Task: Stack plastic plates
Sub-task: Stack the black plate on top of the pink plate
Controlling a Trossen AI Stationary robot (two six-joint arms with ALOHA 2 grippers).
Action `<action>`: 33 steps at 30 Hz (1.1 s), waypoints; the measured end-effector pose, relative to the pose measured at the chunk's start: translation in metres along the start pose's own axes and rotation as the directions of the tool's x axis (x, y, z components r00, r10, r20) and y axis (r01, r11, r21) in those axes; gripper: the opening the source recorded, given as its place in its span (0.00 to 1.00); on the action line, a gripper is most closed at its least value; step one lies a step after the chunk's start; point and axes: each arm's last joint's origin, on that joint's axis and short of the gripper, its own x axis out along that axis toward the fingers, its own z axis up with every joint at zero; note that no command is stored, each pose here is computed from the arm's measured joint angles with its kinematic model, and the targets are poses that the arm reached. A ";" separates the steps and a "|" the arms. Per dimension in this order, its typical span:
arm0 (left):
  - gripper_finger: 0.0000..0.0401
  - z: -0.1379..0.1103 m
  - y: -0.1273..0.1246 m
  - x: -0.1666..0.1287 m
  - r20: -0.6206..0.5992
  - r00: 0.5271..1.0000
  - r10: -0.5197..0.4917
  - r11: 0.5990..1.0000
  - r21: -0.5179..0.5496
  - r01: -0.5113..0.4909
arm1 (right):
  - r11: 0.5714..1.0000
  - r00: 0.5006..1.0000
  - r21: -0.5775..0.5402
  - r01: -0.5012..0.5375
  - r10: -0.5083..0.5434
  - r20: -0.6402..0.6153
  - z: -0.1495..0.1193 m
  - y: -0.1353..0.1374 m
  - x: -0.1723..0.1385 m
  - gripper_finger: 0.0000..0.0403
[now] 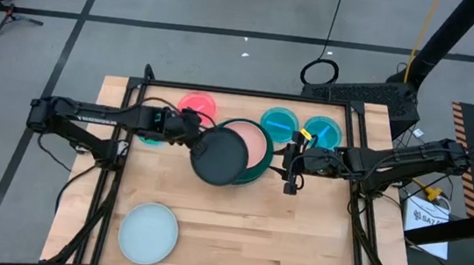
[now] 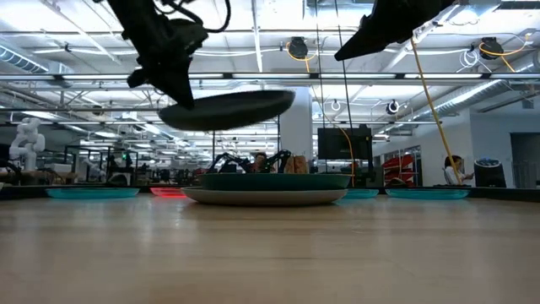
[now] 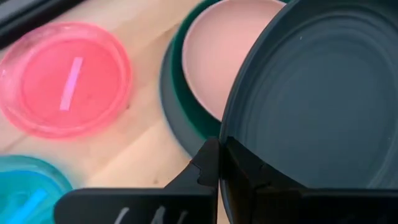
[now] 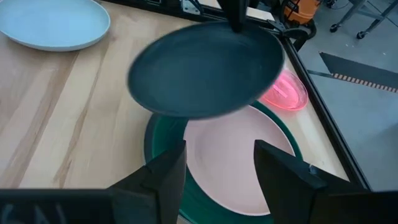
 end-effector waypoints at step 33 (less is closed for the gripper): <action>0.13 0.032 0.016 0.057 0.054 0.998 0.016 1.000 -0.018 -0.015 | 1.000 1.000 -0.011 0.000 0.000 -0.001 0.000 0.000 0.000 0.45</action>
